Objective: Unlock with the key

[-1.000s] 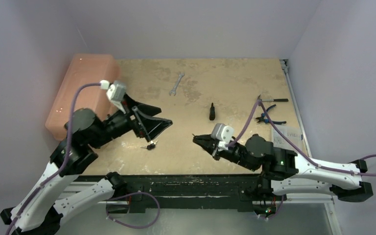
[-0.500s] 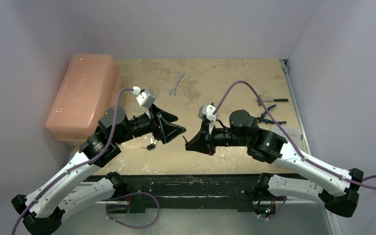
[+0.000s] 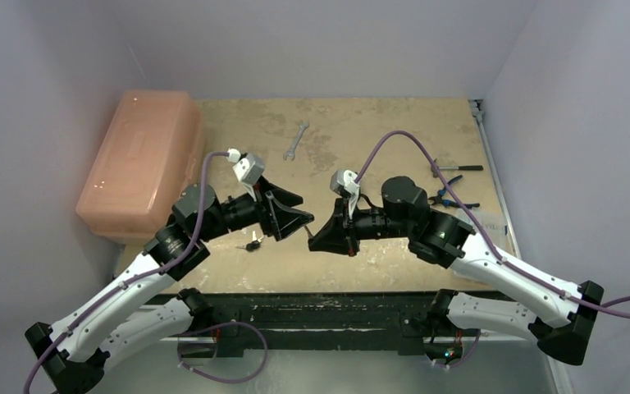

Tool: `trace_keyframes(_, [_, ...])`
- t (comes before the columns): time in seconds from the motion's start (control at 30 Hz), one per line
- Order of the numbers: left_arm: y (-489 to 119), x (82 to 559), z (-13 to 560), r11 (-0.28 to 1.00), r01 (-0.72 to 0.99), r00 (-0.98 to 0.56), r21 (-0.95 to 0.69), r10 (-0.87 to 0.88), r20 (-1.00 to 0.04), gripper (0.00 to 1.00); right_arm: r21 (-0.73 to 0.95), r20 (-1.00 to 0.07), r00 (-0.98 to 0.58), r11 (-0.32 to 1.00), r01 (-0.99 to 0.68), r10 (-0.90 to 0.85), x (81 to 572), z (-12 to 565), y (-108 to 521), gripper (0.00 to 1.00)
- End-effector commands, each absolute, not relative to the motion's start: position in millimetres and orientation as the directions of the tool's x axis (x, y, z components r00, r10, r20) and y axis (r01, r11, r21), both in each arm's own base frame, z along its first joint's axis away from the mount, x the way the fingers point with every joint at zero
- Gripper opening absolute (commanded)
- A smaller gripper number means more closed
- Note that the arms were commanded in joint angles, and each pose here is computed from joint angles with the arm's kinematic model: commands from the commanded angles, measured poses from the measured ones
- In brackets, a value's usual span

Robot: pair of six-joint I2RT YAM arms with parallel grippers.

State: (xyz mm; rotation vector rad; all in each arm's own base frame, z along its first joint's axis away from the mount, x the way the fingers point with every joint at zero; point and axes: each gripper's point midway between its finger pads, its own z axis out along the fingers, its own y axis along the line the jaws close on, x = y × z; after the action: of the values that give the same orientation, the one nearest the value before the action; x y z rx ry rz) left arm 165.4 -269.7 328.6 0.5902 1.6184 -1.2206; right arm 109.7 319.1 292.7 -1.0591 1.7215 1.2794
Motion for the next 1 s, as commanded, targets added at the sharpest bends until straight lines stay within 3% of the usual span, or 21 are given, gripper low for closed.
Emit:
trace_keyframes(0.0, [-269,154,363,0.298,0.865,-0.337,-0.404,-0.251,-0.907,0.66,0.361,-0.913,-0.381,0.145,-0.921,-0.149,116,308,325,0.0])
trace_keyframes(0.2, [-266,148,374,0.275,0.871,-0.335,-0.408,-0.275,-0.901,0.76,0.378,-0.902,-0.397,0.134,-0.916,-0.171,116,300,329,0.0])
trace_keyframes(0.7, [-251,144,400,0.307,0.865,-0.297,-0.396,-0.321,-0.899,0.81,0.375,-0.882,-0.399,0.139,-0.917,-0.253,117,272,330,0.0])
trace_keyframes(0.97, [-256,143,376,0.308,0.85,-0.354,-0.427,-0.265,-0.897,0.65,0.367,-0.908,-0.385,0.13,-0.921,-0.165,118,300,331,0.0])
